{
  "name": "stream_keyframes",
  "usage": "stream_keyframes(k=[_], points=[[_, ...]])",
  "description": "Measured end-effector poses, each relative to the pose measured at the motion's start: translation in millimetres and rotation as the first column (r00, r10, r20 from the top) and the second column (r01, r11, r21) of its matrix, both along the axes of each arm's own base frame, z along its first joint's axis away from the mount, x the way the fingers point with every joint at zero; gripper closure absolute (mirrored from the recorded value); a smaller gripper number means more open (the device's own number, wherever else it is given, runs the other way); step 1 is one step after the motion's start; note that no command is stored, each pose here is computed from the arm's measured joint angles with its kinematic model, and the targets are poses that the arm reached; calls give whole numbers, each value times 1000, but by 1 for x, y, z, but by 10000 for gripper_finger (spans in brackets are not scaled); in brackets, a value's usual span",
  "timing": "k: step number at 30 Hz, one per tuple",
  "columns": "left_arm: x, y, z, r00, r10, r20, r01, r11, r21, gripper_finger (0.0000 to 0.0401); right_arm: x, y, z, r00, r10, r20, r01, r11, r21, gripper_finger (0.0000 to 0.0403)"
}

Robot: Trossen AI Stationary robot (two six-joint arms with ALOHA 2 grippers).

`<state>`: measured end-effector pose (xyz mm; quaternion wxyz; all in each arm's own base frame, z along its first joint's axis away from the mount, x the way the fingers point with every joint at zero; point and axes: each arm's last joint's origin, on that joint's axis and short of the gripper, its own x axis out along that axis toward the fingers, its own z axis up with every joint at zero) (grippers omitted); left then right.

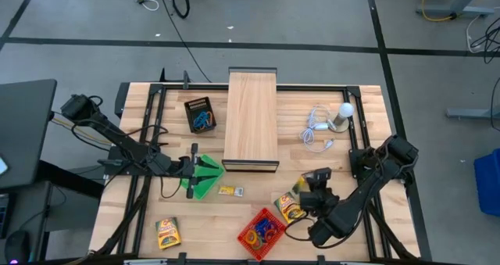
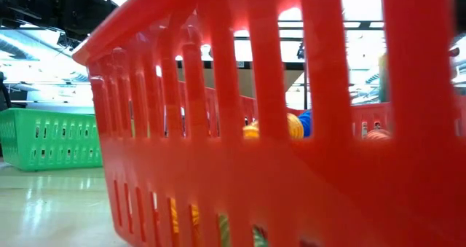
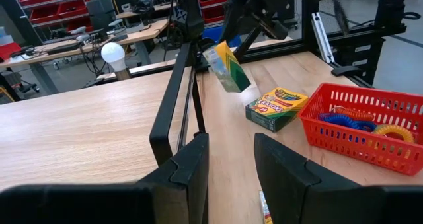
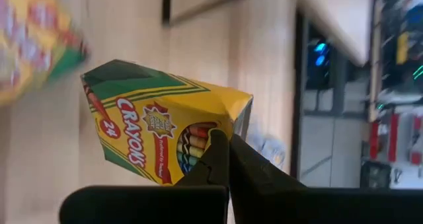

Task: Pick & Place Office Desk Supplies
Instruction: Put the right large yellow crayon box into the green basket

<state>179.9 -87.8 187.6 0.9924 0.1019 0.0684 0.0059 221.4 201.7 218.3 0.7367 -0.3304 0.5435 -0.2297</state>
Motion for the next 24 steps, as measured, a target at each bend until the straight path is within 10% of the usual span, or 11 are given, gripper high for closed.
stream_keyframes(k=[14,24], points=[[0,0,0,1000,3,0,-3,1000,1,272,43,14,19,948,301,106,-294,953,-75,403],[-5,-7,3,1000,7,23,-9,997,82,272,98,28,36,804,529,271,-502,848,-167,403]])
